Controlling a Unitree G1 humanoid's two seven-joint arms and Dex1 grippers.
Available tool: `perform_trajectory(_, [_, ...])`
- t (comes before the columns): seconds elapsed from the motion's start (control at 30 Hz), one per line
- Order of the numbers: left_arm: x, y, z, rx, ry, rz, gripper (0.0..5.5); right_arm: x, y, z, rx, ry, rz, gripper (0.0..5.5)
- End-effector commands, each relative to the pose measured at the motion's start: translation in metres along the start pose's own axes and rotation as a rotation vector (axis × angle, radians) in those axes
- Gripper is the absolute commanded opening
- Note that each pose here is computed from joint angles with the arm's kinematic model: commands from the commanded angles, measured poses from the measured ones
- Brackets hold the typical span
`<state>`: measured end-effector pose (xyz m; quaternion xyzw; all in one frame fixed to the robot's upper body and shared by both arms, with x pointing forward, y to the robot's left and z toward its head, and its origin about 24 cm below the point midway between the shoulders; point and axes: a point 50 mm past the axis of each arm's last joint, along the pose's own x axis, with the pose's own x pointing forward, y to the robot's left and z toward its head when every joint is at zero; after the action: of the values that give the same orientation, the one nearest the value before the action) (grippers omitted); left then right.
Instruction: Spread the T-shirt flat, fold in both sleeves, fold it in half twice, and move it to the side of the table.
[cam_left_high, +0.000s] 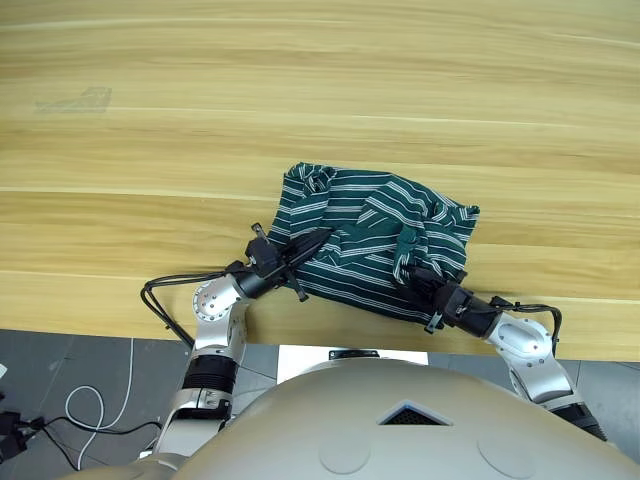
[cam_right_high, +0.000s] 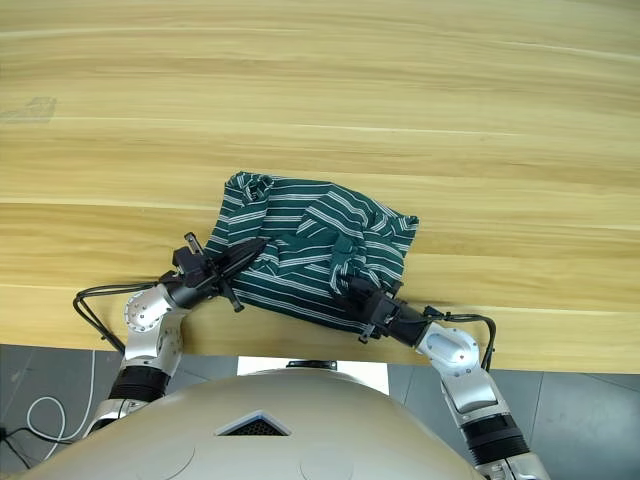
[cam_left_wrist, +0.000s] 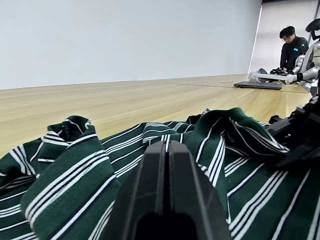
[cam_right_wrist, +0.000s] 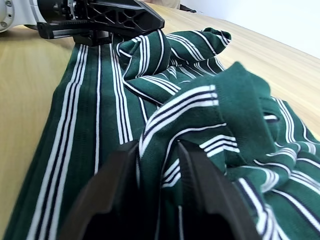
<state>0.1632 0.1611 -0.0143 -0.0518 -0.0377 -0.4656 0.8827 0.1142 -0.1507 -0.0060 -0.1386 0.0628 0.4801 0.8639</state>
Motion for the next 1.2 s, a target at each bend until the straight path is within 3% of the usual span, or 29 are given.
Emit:
perform_trajectory(0.03, [0.001, 0.002, -0.001, -0.003, 0.001, 0.001, 0.0, -0.001, -0.002, -0.002, 0.006, 0.014, -0.007, 0.61])
perform_trajectory(0.13, [0.0, 0.002, -0.001, -0.005, 0.002, 0.005, 0.0, 0.0, -0.002, 0.0, 0.016, -0.003, -0.01, 0.07])
perform_trajectory(0.37, [-0.001, 0.003, -0.005, -0.013, 0.012, 0.017, 0.0, -0.006, -0.008, 0.023, 0.029, -0.137, -0.019, 0.02])
perform_trajectory(0.47, [-0.004, 0.008, -0.004, -0.003, 0.01, 0.039, 0.0, -0.015, -0.033, 0.042, -0.009, -0.222, -0.105, 0.02])
perform_trajectory(0.6, [-0.01, 0.027, 0.008, 0.059, -0.02, 0.116, 0.0, -0.025, -0.091, 0.071, -0.073, -0.362, -0.291, 0.02])
perform_trajectory(0.77, [-0.003, 0.049, 0.026, 0.159, -0.051, 0.143, 0.0, -0.001, -0.114, 0.059, -0.193, -0.247, -0.267, 0.02])
perform_trajectory(0.9, [0.005, 0.08, 0.057, 0.295, -0.079, 0.156, 0.0, -0.007, -0.141, 0.055, -0.262, -0.199, -0.358, 0.02])
perform_trajectory(0.97, [0.009, 0.088, 0.068, 0.339, -0.096, 0.151, 0.0, -0.012, -0.136, 0.048, -0.284, -0.173, -0.291, 0.02])
perform_trajectory(1.07, [0.003, 0.075, 0.075, 0.346, -0.128, 0.083, 0.0, -0.021, -0.098, 0.022, -0.288, -0.075, -0.046, 0.02])
perform_trajectory(1.2, [-0.019, 0.015, 0.063, 0.196, -0.095, -0.08, 0.0, -0.041, -0.075, 0.036, -0.209, -0.192, -0.038, 0.02])
